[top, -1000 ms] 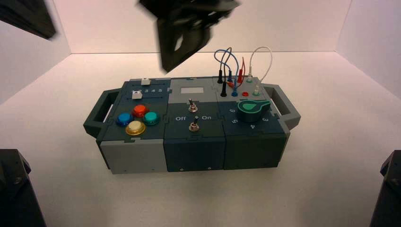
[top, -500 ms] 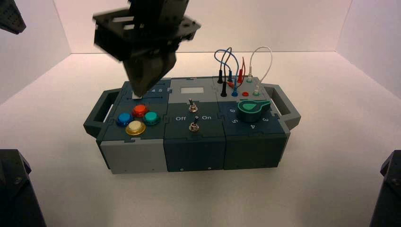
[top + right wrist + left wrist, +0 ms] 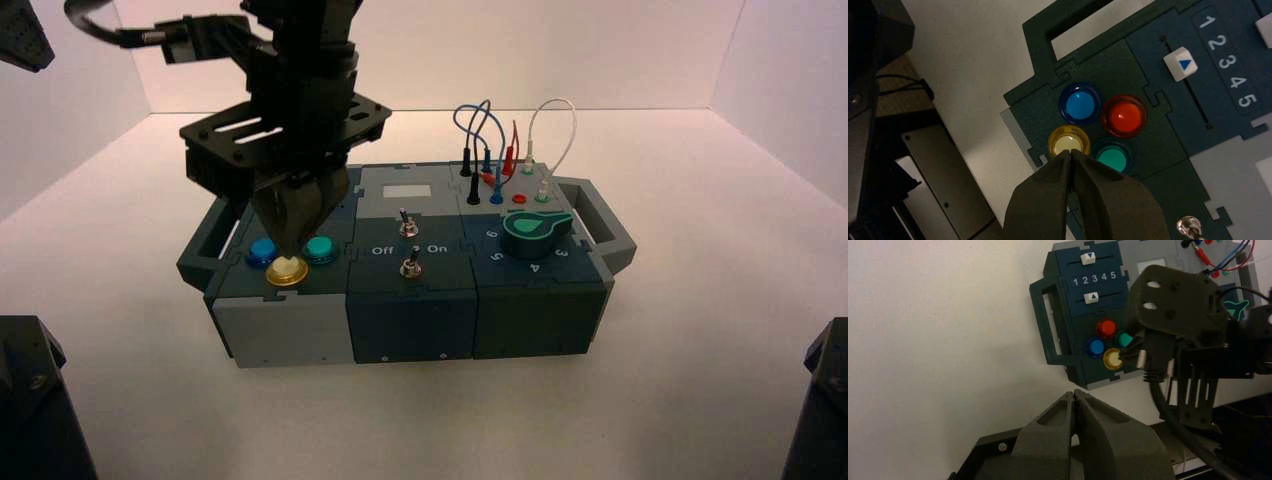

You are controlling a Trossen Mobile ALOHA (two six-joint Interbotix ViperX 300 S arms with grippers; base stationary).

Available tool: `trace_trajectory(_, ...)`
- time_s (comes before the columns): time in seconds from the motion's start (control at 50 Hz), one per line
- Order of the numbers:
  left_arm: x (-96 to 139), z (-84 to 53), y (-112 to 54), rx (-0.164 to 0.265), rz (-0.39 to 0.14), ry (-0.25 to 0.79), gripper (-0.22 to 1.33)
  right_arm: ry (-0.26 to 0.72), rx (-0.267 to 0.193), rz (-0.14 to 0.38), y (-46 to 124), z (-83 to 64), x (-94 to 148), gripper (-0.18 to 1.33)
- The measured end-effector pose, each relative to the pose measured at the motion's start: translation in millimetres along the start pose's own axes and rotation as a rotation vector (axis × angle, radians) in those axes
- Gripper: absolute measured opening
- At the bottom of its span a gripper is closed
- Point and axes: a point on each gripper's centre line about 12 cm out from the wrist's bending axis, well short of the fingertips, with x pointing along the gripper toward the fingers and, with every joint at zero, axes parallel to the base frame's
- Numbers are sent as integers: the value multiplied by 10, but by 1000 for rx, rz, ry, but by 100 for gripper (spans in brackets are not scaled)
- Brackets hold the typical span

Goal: Push the yellow button with the right gripper.

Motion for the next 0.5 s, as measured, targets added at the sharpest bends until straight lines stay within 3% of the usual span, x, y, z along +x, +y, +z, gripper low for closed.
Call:
trace_trajectory(0.26, 0, 0, 0, 3, 1, 0, -16, 33, 29, 19, 12, -30, 109, -14)
trace_trajectory(0.5, 0, 1, 7, 5, 6, -1, -16, 33, 21, 24, 65, -10, 135, -15)
